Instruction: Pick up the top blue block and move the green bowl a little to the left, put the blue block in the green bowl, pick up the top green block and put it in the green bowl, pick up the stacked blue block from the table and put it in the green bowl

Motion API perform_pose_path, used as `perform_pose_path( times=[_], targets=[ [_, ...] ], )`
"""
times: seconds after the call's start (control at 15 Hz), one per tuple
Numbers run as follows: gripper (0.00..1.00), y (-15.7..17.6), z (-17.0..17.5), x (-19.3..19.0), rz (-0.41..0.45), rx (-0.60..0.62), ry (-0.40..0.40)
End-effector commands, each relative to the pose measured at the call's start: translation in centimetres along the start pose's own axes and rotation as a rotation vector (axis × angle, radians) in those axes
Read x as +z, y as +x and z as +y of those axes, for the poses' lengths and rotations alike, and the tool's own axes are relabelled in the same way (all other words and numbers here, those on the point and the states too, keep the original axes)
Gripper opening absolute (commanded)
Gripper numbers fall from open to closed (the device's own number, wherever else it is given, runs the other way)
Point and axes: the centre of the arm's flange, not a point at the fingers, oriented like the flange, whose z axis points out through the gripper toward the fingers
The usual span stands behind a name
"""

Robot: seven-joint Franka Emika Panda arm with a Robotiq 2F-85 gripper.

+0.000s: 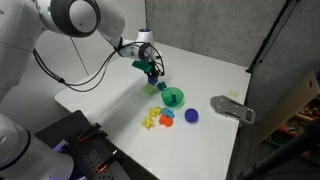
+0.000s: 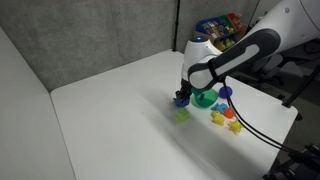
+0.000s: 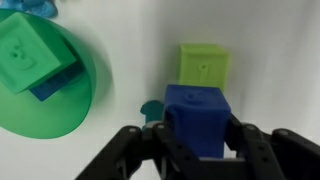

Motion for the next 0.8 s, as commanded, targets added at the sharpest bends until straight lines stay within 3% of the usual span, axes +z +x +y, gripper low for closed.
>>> perform_pose_path(
  times=[0.0, 0.73],
  targets=[
    [0.23, 1.4, 3.0, -2.0, 0.010, 0.079, -0.012],
    [0.23, 2.2, 13.8, -3.6, 0.047, 0.303, -0.108]
  ],
)
